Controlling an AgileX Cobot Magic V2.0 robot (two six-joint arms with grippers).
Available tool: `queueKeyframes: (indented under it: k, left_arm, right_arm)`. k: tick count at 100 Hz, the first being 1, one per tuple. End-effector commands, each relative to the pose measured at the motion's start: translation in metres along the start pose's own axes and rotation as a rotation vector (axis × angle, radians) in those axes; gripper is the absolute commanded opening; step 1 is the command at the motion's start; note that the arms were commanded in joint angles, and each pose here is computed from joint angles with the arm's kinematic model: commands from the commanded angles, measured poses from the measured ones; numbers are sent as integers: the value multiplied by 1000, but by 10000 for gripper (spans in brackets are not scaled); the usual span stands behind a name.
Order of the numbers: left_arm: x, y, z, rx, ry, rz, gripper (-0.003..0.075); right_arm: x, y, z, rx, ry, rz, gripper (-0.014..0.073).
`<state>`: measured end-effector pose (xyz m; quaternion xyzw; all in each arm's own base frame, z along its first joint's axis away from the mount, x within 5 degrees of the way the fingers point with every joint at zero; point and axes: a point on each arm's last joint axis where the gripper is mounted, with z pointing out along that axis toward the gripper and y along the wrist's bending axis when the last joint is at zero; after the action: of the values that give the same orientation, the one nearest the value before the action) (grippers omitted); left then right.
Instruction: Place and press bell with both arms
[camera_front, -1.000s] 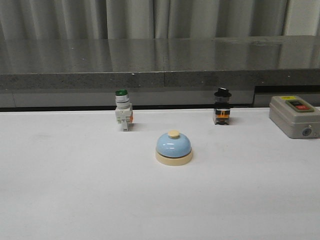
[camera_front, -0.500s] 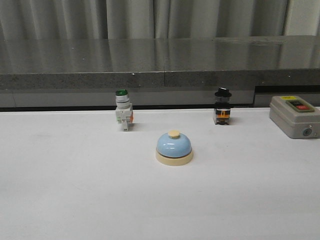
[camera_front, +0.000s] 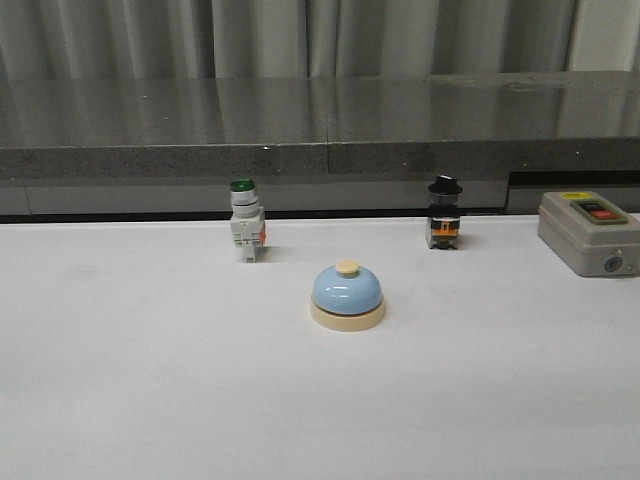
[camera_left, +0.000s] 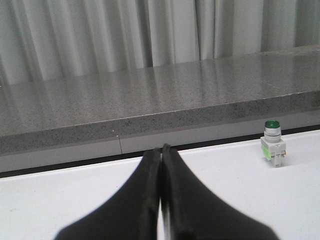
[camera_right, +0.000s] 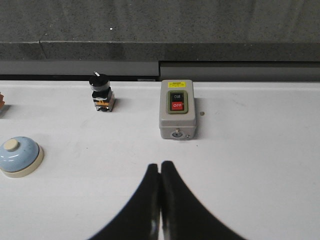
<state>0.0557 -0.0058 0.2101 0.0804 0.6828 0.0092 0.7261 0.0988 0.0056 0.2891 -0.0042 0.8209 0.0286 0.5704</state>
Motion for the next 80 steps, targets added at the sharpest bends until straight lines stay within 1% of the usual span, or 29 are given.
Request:
queueKeyframes:
  k: [1,33,54,80]
  left_arm:
    - [5,-1,-1,-11,-68,-9,-19]
    - [5,-1,-1,-11,-68,-9,-20]
    - [5,-1,-1,-11,-68,-9,-20]
    - [5,-1,-1,-11,-68,-9,-20]
  right_arm:
    - [-7,-1,-7,2,-140,-8,-69]
    - [44,-2,-21,-11,-336,-10,-69]
    - [76,-4,-24,-15,-426,-9,-69]
    - [93,-4,-13,-17,-394,-9,-69]
